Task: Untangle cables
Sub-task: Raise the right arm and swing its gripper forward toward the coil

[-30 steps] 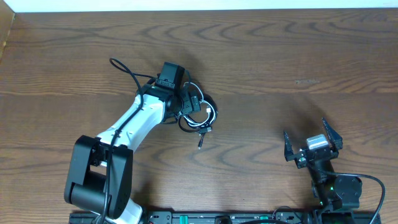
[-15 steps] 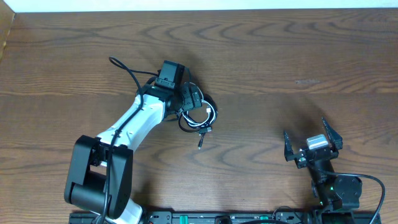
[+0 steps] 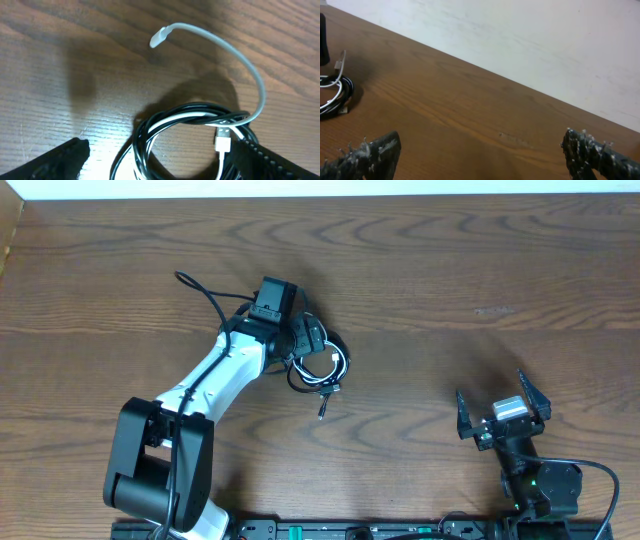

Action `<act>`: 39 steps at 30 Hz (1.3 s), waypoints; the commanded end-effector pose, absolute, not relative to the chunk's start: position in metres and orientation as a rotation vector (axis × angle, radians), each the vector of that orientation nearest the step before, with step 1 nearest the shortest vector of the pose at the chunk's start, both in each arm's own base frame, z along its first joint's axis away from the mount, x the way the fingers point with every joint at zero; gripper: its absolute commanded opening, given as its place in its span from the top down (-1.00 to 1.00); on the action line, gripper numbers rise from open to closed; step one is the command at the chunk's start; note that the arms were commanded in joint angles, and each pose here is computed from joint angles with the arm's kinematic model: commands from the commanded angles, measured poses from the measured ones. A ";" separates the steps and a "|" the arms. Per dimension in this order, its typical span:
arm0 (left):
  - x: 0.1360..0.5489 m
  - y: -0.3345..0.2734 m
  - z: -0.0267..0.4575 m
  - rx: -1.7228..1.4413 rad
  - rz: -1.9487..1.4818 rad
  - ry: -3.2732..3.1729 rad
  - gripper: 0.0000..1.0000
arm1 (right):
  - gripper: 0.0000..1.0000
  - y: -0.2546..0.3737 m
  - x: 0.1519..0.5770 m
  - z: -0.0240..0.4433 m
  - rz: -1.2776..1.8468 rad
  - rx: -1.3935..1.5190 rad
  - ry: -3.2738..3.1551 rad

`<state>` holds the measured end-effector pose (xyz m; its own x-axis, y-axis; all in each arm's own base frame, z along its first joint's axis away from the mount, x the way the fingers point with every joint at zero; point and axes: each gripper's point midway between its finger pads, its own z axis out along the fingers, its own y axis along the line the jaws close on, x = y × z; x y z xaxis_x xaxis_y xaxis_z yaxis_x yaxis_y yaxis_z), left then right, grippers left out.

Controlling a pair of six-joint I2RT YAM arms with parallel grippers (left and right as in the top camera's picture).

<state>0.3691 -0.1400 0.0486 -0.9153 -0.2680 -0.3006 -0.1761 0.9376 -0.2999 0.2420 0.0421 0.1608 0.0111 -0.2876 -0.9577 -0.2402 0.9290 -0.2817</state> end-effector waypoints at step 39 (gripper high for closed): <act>0.331 -0.125 0.032 -0.465 -0.473 2.901 0.49 | -0.99 0.095 0.226 0.236 0.582 -0.325 1.648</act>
<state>0.3308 -0.1243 0.0281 -0.9412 -0.3225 -0.1004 -0.2756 0.9051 -0.3238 0.2197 0.0954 0.2349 -0.1133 0.1024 -0.9883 -0.5323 0.8336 0.1474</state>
